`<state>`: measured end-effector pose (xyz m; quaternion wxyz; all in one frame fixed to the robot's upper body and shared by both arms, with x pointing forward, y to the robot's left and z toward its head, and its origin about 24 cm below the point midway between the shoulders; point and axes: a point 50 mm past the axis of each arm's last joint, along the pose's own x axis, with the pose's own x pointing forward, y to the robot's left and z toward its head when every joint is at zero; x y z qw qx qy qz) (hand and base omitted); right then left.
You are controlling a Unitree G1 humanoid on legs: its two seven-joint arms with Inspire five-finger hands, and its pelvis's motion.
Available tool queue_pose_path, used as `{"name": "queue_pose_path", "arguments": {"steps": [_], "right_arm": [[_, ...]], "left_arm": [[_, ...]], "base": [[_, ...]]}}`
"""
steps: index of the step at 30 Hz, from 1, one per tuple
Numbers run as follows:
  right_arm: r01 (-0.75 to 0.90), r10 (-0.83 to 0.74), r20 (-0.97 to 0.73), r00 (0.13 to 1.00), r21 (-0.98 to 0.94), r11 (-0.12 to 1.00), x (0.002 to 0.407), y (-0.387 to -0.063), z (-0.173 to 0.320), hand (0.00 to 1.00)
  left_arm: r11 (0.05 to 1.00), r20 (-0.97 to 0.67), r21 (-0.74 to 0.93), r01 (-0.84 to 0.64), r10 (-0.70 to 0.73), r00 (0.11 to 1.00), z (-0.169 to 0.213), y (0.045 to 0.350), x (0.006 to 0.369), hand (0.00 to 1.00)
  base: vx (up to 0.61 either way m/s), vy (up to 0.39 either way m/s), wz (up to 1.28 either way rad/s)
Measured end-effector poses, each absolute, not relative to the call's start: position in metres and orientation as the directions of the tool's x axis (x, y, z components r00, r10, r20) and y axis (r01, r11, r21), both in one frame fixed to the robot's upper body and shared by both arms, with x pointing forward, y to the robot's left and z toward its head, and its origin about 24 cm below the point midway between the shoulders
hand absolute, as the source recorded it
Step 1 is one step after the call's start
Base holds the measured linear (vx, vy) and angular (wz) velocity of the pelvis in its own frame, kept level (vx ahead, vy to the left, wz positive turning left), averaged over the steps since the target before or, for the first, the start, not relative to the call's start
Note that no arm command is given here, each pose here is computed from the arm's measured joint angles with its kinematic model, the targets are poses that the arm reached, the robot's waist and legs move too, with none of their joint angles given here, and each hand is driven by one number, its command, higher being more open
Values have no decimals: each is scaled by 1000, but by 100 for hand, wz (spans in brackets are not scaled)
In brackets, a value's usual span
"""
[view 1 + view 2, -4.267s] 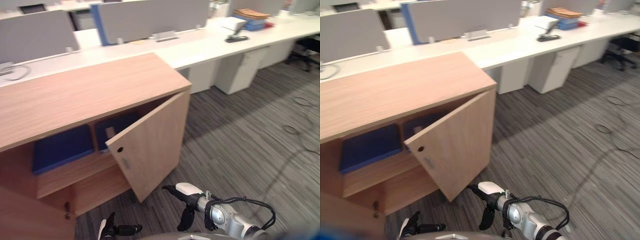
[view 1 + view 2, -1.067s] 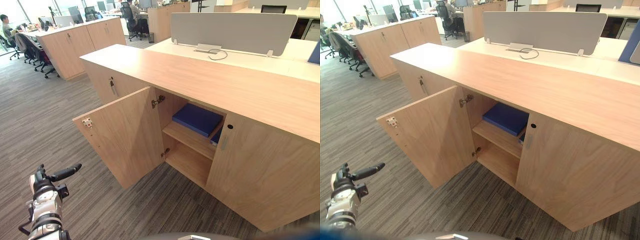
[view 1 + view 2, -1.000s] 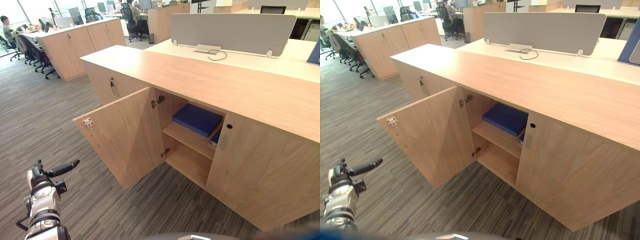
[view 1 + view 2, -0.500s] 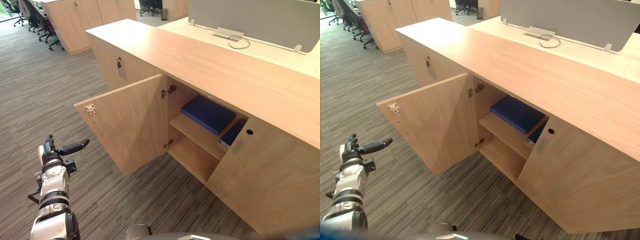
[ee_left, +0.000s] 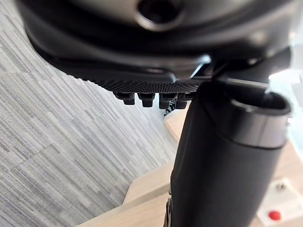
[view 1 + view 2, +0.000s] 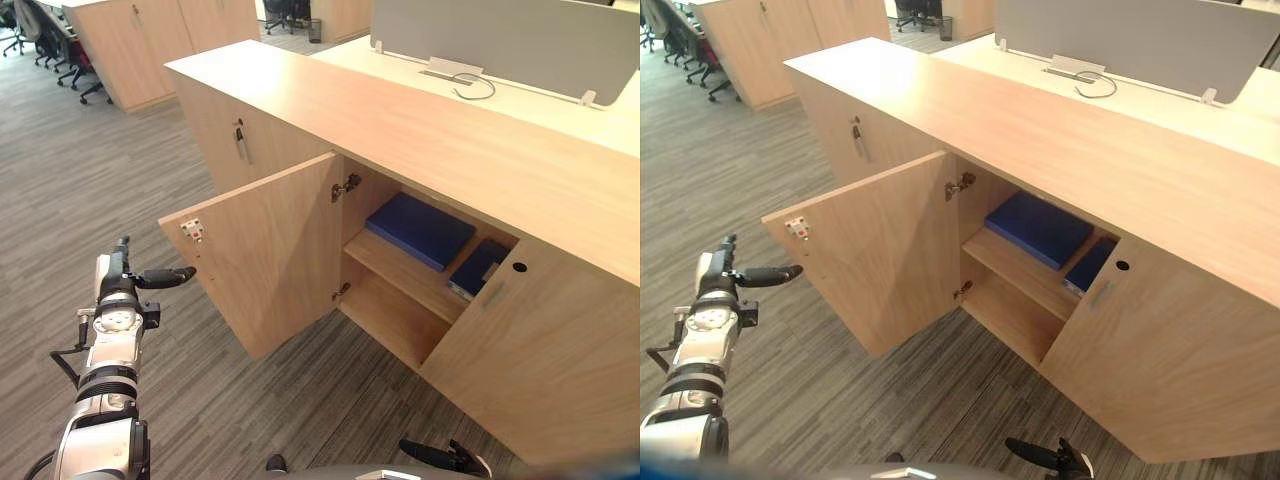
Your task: Walk over to the cabinet, pick up the folder, carry it to the office cabinet, place the folder inside the office cabinet, then close the office cabinet door
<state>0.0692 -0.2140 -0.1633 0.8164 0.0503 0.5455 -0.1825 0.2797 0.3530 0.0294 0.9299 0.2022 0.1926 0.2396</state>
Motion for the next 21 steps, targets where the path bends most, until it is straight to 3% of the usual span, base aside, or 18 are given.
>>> {"name": "queue_pose_path", "arguments": {"steps": [8, 16, 21], "right_arm": [[337, -252, -936, 246, -161, 927, 39, -223, -168, 100], [327, -253, -936, 245, -165, 930, 37, -231, -167, 100], [389, -241, -944, 224, -141, 910, 32, -225, -169, 100]], "left_arm": [[844, -313, 467, -263, 436, 844, 18, 342, 281, 100], [881, -357, 425, -207, 373, 856, 16, 344, 279, 100], [840, -393, 495, -221, 443, 806, 11, 361, 268, 100]], "base": [[-75, 31, -31], [-103, 2, -9], [1, 11, -27]]}}
